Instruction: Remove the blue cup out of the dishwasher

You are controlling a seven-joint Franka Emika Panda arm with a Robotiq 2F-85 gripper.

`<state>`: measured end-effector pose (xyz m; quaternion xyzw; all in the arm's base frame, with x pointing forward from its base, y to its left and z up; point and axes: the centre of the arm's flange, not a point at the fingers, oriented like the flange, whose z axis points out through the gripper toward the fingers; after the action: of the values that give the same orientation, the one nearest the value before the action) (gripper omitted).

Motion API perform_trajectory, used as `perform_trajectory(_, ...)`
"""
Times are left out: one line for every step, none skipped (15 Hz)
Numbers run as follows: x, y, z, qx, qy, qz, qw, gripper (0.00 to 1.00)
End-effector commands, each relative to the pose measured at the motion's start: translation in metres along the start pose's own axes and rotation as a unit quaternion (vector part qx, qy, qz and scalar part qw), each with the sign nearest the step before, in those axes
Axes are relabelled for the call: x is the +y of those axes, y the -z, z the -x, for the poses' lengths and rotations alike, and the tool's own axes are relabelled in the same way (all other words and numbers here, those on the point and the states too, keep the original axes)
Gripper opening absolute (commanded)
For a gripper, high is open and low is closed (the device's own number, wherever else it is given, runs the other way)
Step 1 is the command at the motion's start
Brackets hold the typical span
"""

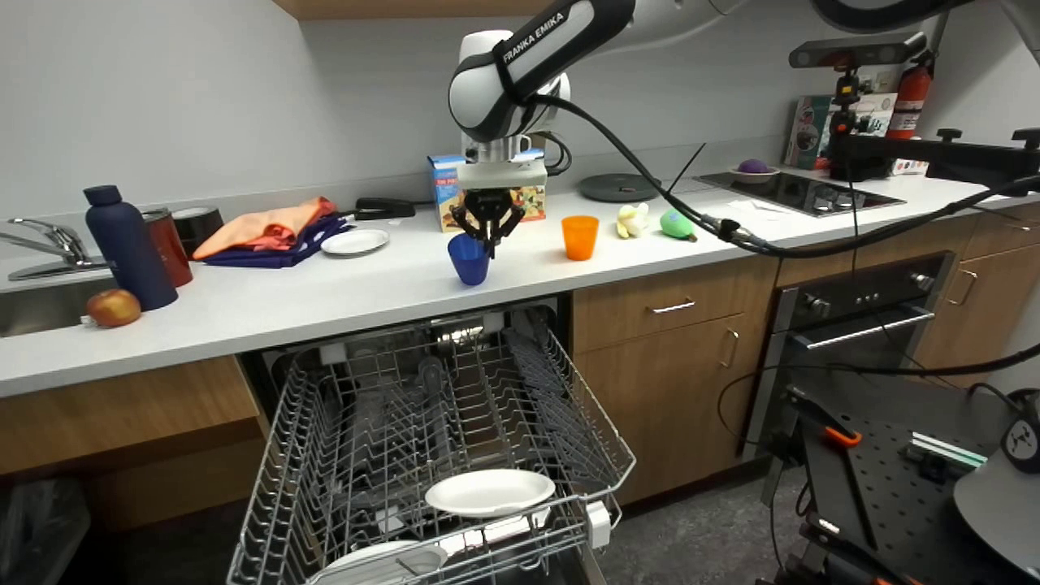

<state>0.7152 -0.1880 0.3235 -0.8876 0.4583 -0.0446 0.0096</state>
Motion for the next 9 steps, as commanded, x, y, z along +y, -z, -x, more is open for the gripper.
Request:
perform_trajectory(-0.006, 0.002, -0.025, -0.021, 0.001, 0.037, 0.9991, 0.02)
perform_trajectory(-0.004, 0.002, -0.028, -0.023, 0.000, 0.050, 0.9985, 0.02)
perform_trajectory(-0.003, 0.001, -0.030, -0.025, -0.002, 0.060, 0.9978, 0.02)
perform_trajectory(-0.001, 0.001, -0.033, -0.026, 0.000, 0.066, 0.9975, 0.02)
perform_trajectory(0.000, -0.001, -0.037, -0.032, 0.004, 0.069, 0.9971, 0.02)
perform_trajectory(0.001, -0.003, -0.039, -0.031, 0.003, 0.074, 0.9968, 0.02)
perform_trajectory(0.002, -0.005, -0.042, -0.034, 0.005, 0.077, 0.9964, 0.02)
perform_trajectory(0.004, -0.009, -0.045, -0.035, 0.005, 0.080, 0.9962, 0.02)
perform_trajectory(0.006, -0.011, -0.048, -0.036, 0.004, 0.083, 0.9959, 0.02)
